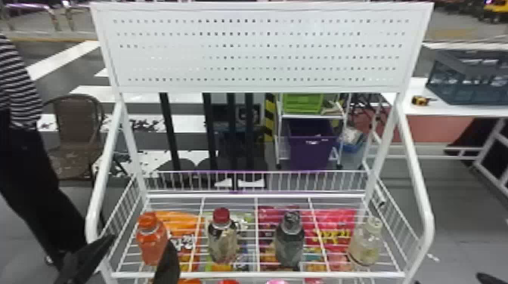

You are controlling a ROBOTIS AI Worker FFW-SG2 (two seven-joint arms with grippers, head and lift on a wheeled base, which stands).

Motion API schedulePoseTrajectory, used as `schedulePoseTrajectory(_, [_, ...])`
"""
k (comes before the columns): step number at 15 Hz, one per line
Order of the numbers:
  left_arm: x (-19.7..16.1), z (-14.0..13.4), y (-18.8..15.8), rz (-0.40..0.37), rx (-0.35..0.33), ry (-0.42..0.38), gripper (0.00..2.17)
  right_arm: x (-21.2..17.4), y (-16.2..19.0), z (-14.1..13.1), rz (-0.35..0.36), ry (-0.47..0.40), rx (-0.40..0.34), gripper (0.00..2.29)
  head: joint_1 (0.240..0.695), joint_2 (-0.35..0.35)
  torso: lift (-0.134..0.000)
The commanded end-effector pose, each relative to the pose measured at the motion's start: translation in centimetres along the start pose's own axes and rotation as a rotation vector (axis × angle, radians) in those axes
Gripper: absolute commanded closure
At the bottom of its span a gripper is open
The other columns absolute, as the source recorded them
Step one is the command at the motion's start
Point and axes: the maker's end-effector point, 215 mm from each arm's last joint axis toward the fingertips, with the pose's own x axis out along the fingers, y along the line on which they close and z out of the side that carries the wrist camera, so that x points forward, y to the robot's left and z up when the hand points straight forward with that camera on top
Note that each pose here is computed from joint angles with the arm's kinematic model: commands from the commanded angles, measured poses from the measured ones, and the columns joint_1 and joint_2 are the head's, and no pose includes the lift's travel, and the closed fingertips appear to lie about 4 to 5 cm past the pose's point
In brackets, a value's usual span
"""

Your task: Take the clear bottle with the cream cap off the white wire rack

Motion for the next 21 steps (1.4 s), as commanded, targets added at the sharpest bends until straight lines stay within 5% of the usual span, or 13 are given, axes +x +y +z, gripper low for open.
schedulePoseTrajectory(1, [0.0,0.1,0.0,0.001,-0.001,-0.003,0.14,0.0,0.0,0.0,-0.001,0.0,0.0,0.1,0.499,0.0,0.0])
schedulePoseTrajectory(11, [-0.1,0.1,-0.3,-0.006,-0.003,0.001,0.14,0.2,0.2,-0.2,0.003,-0.001,0.014,0.1,0.499,0.0,0.0])
schedulePoseTrajectory(21, [-0.4,-1.7,-1.5,-0.027,0.012,0.058,0.14,11.1,-0.1,-13.2,-0.046,0.051,0.029,0.11,0.499,0.0,0.0])
